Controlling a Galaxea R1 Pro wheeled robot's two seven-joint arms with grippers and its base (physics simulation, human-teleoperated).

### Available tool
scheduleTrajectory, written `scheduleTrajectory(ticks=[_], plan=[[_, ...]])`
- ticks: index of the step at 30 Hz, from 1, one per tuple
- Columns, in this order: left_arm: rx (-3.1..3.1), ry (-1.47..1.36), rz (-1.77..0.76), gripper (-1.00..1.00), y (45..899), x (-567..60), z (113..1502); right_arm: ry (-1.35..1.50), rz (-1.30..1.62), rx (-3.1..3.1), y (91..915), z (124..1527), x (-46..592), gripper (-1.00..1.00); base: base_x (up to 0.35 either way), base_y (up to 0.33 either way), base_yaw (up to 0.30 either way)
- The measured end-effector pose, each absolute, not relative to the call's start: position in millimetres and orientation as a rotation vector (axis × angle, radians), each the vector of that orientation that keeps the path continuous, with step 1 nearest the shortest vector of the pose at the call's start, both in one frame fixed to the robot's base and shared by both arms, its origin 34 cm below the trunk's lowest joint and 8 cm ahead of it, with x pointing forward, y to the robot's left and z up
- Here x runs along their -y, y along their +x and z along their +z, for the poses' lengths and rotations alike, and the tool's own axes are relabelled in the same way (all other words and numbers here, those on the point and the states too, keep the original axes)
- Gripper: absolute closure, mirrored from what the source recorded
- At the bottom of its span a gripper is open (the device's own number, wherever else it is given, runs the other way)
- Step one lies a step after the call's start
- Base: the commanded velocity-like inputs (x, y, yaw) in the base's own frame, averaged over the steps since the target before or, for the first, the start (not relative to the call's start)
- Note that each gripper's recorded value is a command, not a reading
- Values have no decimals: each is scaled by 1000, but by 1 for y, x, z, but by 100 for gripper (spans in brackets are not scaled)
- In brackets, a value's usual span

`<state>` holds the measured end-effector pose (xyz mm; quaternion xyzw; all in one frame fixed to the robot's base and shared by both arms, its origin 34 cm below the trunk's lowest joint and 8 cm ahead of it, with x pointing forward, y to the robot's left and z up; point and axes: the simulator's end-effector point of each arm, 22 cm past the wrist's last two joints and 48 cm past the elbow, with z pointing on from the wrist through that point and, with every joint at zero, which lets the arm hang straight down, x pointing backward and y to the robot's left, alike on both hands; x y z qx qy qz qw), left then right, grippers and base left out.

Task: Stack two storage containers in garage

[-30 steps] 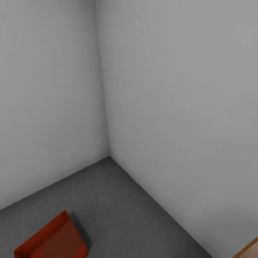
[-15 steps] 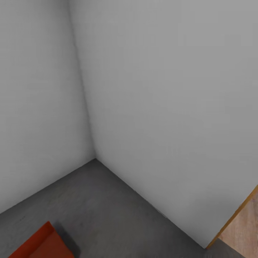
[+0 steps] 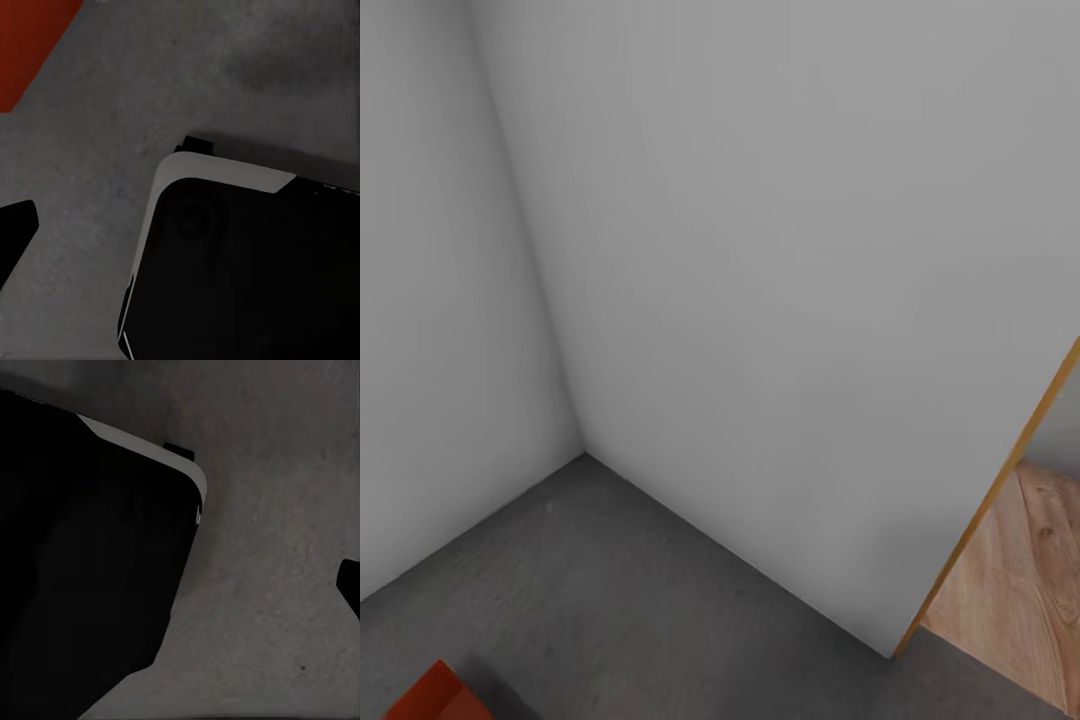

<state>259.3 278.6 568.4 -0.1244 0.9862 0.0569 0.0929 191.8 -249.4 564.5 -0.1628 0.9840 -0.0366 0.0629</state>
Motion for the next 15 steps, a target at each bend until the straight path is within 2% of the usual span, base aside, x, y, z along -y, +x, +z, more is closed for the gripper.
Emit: scheduleTrajectory(ticks=[15], plan=[[-2927, -372, 170, -100, 259, -279, 568, -490, -113, -2970, 193, 565, 251, -100, 0, 0, -297]])
